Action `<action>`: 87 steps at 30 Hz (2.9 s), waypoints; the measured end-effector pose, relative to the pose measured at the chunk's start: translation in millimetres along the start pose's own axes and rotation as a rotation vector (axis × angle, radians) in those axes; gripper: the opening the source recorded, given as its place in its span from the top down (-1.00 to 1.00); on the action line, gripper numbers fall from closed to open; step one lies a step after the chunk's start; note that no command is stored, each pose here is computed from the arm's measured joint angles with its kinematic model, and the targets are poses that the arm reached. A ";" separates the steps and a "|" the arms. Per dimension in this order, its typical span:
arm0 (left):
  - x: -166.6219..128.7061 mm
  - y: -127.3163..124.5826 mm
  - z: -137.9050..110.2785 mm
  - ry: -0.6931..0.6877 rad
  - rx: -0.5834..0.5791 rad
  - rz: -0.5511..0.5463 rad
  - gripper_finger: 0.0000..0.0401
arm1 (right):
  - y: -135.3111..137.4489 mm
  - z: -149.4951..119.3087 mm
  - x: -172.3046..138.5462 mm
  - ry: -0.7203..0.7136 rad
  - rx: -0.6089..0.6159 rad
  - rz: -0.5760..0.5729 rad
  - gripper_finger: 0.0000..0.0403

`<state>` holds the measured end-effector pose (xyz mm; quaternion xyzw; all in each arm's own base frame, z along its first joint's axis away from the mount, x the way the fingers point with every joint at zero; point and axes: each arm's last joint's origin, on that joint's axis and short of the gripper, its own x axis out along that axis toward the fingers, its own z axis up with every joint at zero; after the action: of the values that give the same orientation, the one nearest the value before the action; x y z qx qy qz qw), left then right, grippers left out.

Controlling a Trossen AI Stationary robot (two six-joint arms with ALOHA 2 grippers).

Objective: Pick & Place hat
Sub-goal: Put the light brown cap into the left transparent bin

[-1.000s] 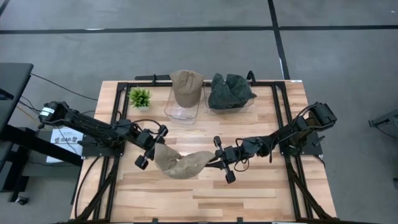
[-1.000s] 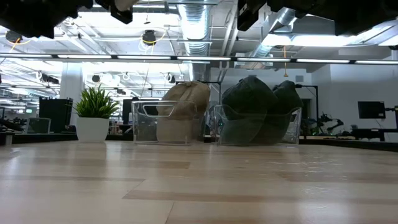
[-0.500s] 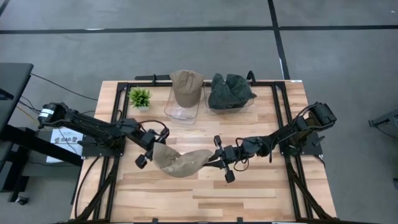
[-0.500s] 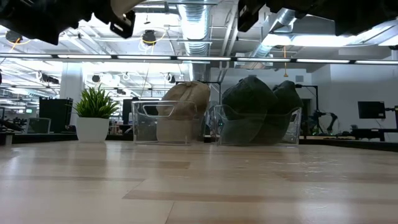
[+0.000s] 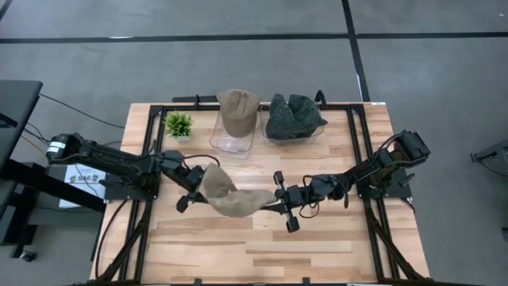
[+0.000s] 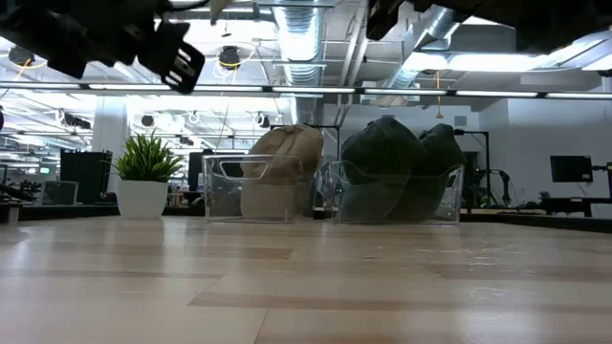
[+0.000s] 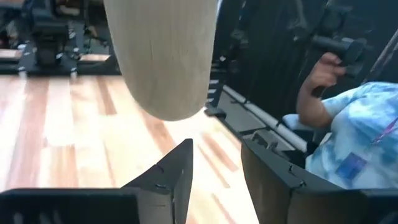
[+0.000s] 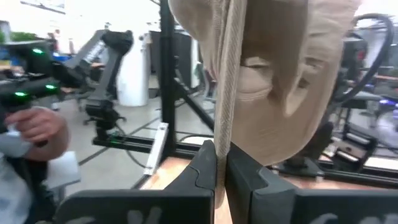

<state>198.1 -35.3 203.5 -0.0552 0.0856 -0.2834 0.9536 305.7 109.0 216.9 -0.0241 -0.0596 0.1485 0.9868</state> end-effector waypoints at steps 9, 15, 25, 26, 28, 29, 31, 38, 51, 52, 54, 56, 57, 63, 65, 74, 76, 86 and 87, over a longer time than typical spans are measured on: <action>-12.5 17.2 -1.8 0.030 -0.010 0.113 0.34 | 11.6 9.1 -5.5 0.032 -0.018 -0.145 0.99; -29.2 16.4 10.2 -0.027 0.014 0.156 0.34 | 29.6 16.8 -18.7 0.160 -0.091 -0.326 0.98; -53.5 -2.8 35.0 -0.197 0.121 0.134 0.34 | 25.8 2.1 -28.2 0.363 -0.099 -0.435 0.98; -53.8 -3.4 35.4 -0.199 0.135 0.133 0.34 | 22.6 -0.1 -28.4 0.380 -0.085 -0.441 0.98; -53.0 -4.8 35.3 -0.195 0.197 0.130 0.34 | 16.2 -3.9 -28.3 0.408 -0.046 -0.426 0.98; -52.1 -5.5 34.9 -0.189 0.238 0.128 0.34 | 13.7 -5.4 -28.0 0.417 -0.027 -0.407 0.98; -49.6 -6.3 33.7 -0.176 0.317 0.135 0.34 | 8.5 -8.3 -26.8 0.430 0.009 -0.370 0.98; -36.8 -5.3 26.3 -0.082 0.523 0.312 0.34 | 1.3 -14.6 -24.1 0.454 0.049 -0.288 0.98; -21.6 -8.6 16.4 -0.006 0.574 0.312 0.34 | 3.0 -14.3 -24.1 0.452 0.049 -0.278 0.98; -20.7 -9.0 15.7 -0.002 0.573 0.306 0.34 | 2.1 -14.3 -24.0 0.452 0.049 -0.281 0.98; -19.4 -9.7 14.8 0.002 0.573 0.298 0.34 | 1.9 -14.1 -23.8 0.448 0.050 -0.282 0.98; -18.9 -10.8 14.7 0.002 0.574 0.292 0.34 | 1.8 -13.8 -23.7 0.445 0.051 -0.282 0.97; -18.7 -11.3 14.7 0.000 0.574 0.289 0.34 | 1.8 -13.8 -23.7 0.445 0.050 -0.283 0.97; -17.6 -14.0 14.7 -0.005 0.577 0.274 0.34 | 2.1 -13.8 -23.7 0.445 0.050 -0.282 0.97; -17.5 -14.5 15.0 -0.009 0.578 0.271 0.34 | 2.1 -13.8 -23.7 0.445 0.050 -0.282 0.97; -17.3 -16.5 18.6 -0.053 0.588 0.241 0.34 | 2.0 -12.2 -22.9 0.426 0.053 -0.283 0.97; -17.1 -16.5 18.5 -0.053 0.588 0.237 0.34 | 2.0 -12.2 -22.9 0.427 0.054 -0.284 0.97; -6.0 -10.6 14.0 -0.048 0.586 0.259 0.72 | 2.0 -12.2 -22.9 0.426 0.054 -0.283 0.97; -4.9 -10.1 14.0 -0.053 0.588 0.260 0.79 | 2.0 -12.2 -22.9 0.427 0.054 -0.283 0.97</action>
<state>191.4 -40.2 219.4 0.2265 -0.0186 -0.1701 0.9589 284.9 103.8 202.1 -0.0200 0.1511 0.0019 0.9883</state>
